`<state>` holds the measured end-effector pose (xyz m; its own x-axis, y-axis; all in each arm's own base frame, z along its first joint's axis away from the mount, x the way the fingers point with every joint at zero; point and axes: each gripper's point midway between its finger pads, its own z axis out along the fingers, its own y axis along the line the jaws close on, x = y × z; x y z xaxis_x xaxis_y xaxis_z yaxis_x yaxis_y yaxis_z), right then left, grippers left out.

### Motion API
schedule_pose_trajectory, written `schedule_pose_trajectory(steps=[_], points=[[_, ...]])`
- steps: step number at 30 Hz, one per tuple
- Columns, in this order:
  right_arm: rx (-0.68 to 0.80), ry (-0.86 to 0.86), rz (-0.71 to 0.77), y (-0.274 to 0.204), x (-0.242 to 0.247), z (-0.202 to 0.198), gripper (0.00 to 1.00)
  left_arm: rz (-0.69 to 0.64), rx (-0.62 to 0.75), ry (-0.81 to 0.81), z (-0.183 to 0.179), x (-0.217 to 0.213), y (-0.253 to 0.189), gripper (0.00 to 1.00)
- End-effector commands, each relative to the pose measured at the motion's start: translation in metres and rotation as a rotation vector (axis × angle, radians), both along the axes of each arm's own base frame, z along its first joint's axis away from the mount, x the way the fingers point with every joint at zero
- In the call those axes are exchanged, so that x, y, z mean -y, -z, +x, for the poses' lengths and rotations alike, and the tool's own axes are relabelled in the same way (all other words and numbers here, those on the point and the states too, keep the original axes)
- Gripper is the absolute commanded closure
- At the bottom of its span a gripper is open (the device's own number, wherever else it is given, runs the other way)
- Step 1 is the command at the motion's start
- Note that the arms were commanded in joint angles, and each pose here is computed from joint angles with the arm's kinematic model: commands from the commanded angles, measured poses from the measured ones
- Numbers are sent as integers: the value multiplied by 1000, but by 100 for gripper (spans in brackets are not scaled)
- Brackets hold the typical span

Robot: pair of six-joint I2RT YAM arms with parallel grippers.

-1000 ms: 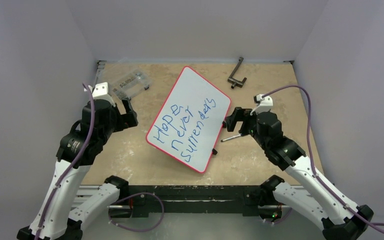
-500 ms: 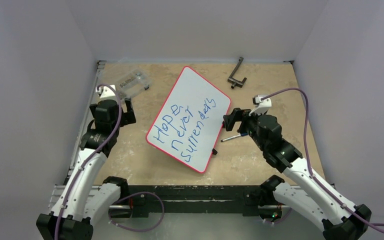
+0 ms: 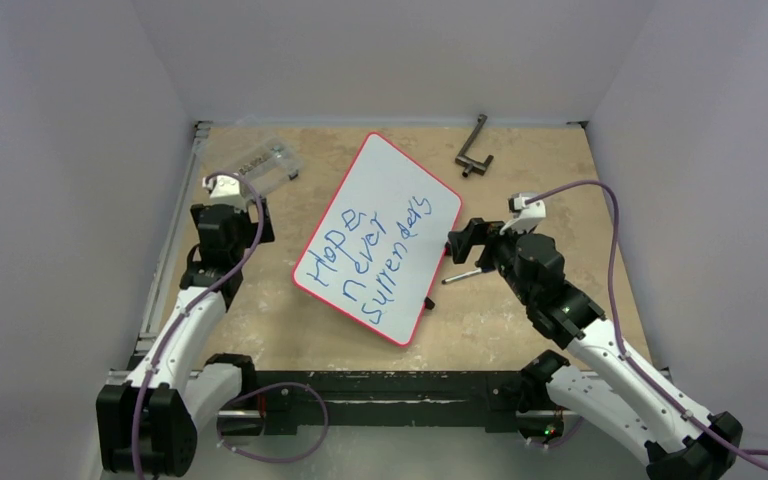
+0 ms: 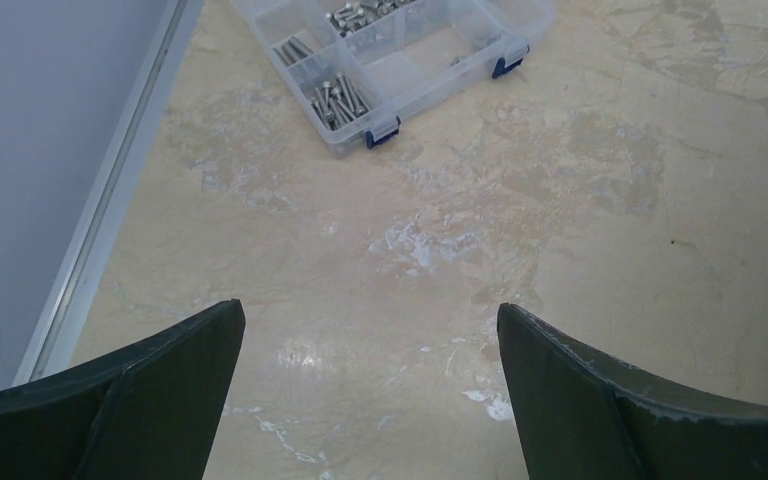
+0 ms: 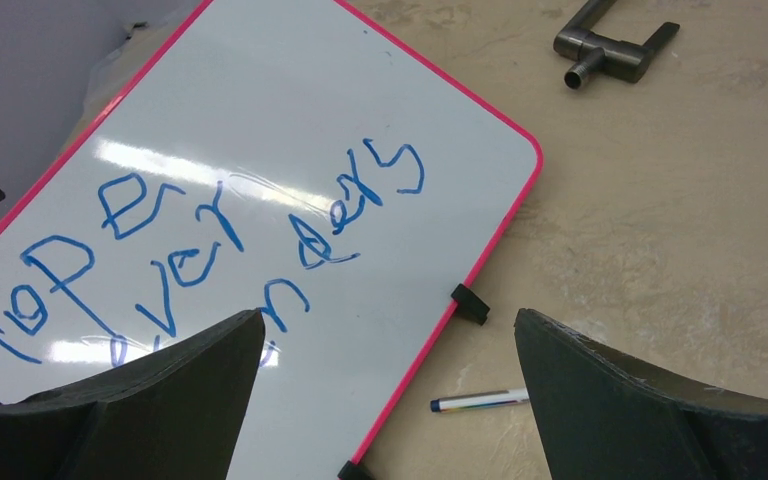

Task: Write a sentence on the whiteboard
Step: Reset both arms

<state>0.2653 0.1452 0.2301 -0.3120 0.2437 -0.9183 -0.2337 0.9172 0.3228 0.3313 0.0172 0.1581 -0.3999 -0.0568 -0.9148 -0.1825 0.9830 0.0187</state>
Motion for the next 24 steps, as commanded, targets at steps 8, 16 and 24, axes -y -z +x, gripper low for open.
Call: schedule_pose_trajectory(steps=[8, 16, 24], points=[[51, 68, 79, -22, 9, 2, 1, 0, 263, 29, 14, 2, -57, 2], [28, 77, 85, -20, 7, 6, 1, -17, 267, 32, 12, 4, -62, 2], [58, 109, 93, -27, 15, 4, 1, -29, 275, 27, 11, 4, -66, 2]])
